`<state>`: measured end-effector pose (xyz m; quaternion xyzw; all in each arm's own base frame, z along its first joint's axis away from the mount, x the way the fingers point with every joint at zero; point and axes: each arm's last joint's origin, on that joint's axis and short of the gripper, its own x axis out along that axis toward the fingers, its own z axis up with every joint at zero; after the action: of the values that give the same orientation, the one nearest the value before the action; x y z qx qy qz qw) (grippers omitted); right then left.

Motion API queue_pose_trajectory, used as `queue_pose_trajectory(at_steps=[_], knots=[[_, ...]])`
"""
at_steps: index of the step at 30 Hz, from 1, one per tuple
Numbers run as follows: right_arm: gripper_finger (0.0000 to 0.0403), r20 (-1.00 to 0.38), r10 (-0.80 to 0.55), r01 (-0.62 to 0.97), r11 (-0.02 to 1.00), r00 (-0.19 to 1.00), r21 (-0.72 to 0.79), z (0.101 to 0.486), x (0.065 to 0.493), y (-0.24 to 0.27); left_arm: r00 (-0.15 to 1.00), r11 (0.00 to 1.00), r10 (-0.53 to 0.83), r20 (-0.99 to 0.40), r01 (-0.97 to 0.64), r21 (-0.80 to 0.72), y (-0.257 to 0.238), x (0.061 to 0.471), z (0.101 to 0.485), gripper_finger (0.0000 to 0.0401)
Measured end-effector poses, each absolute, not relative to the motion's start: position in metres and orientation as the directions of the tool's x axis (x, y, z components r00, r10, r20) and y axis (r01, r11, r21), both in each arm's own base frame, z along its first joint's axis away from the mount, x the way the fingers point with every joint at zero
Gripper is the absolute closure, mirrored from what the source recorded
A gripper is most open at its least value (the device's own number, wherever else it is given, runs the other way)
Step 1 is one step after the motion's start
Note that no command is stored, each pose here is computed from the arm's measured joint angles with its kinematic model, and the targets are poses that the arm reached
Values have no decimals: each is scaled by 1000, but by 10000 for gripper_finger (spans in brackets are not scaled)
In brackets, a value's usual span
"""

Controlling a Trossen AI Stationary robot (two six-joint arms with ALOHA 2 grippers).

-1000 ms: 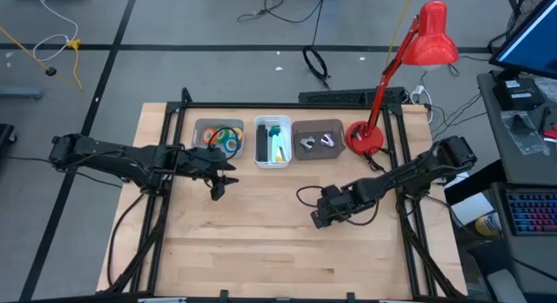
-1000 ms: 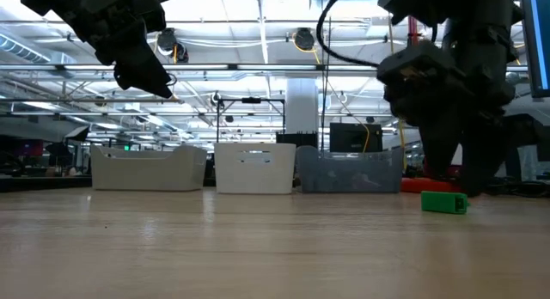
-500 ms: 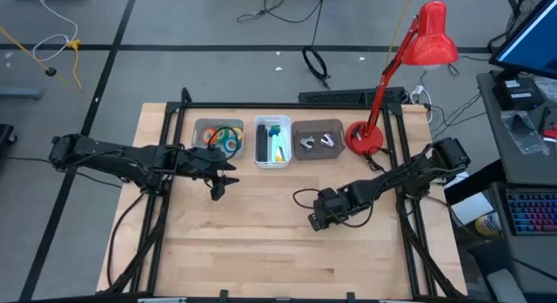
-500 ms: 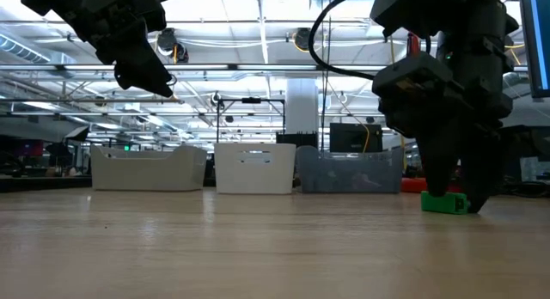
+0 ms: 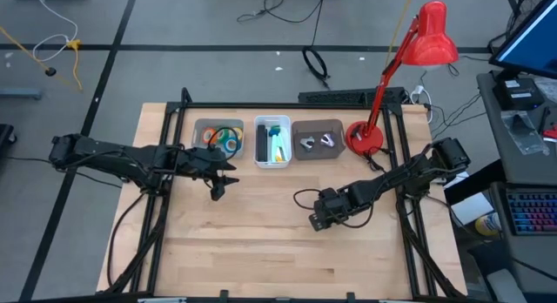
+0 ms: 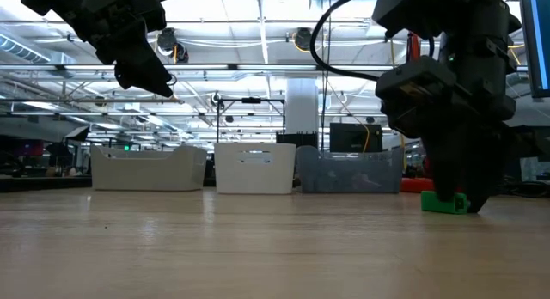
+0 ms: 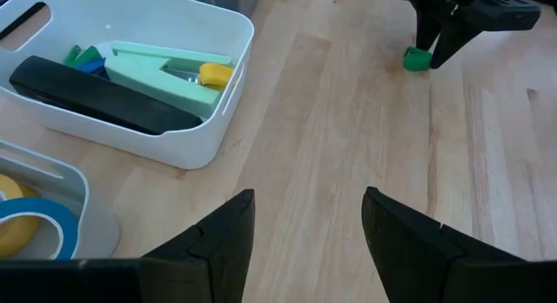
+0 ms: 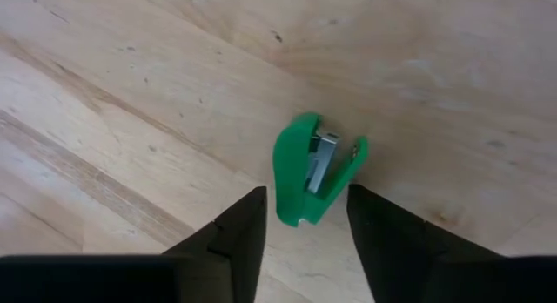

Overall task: Pick and place Stapler, Stapler remover, tape
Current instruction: Put the green stapler into the white bin

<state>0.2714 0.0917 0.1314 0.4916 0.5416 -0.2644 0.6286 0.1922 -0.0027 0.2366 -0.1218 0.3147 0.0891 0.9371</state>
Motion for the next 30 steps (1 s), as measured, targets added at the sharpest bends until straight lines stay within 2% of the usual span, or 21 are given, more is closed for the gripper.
queue_pose_trajectory(at_steps=[7, 12, 30], knots=[[295, -944, 195, 868, 378, 265, 322, 131, 270, 91, 786, 954, 91, -611, -244, -172, -3, 192, 237, 189], [316, -945, 194, 868, 378, 264, 321, 131, 270, 91, 786, 954, 91, -611, -244, -172, -3, 192, 237, 189], [323, -942, 196, 864, 380, 273, 329, 131, 271, 92, 786, 954, 90, -612, -244, -173, -3, 192, 237, 189]])
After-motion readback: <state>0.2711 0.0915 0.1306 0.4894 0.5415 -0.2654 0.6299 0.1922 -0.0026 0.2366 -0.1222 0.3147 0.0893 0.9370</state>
